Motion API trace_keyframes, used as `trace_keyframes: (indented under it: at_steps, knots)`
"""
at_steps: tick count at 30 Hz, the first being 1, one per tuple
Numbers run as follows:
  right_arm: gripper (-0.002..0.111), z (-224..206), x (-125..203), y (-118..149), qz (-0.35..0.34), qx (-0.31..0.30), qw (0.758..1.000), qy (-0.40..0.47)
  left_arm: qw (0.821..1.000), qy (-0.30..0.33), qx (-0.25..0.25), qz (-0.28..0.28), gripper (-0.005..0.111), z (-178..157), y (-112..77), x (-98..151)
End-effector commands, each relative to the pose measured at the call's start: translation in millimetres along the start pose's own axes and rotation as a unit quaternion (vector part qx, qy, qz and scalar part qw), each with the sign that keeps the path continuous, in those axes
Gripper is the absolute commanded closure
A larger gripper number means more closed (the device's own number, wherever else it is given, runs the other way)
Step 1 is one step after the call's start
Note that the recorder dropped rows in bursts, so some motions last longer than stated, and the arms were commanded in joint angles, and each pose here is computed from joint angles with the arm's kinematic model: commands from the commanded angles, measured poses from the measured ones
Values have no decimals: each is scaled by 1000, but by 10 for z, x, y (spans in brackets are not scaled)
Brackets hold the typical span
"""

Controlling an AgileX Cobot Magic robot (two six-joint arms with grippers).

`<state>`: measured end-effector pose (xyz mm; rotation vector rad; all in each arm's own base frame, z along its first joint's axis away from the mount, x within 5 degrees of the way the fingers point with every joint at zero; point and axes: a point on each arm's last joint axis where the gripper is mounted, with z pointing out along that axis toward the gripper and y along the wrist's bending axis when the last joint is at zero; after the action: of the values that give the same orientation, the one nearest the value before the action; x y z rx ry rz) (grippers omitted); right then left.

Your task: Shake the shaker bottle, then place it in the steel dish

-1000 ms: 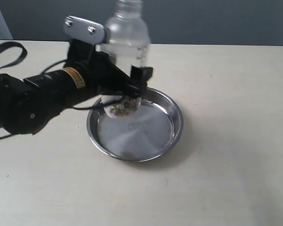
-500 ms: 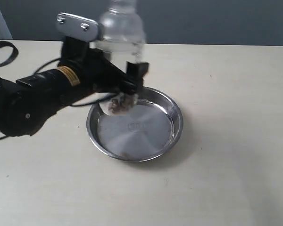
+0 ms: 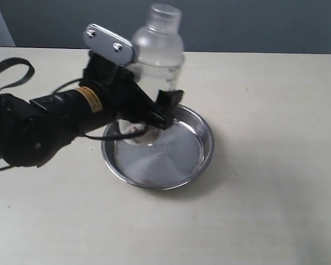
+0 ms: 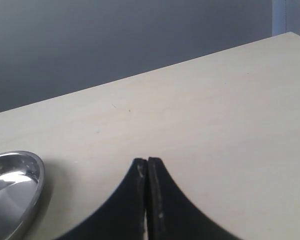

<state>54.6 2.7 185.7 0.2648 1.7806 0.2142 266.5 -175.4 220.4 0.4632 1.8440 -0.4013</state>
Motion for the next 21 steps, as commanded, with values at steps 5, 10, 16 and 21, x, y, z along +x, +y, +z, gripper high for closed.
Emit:
trace_keyframes:
  at_steps: [5,10,16,21]
  knots:
    - [109,-2,-3,1,0,-2,1000,-6,992,-8,-82,-96,106,4,228,80]
    - [109,-2,-3,1,0,-2,1000,-6,1000,-7,17,20,106,-24,-97,110]
    - [109,-2,-3,1,0,-2,1000,-6,982,-69,94,145,106,-165,-288,-76]
    - [109,-2,-3,1,0,-2,1000,-6,995,-25,-71,-69,106,-97,212,11]
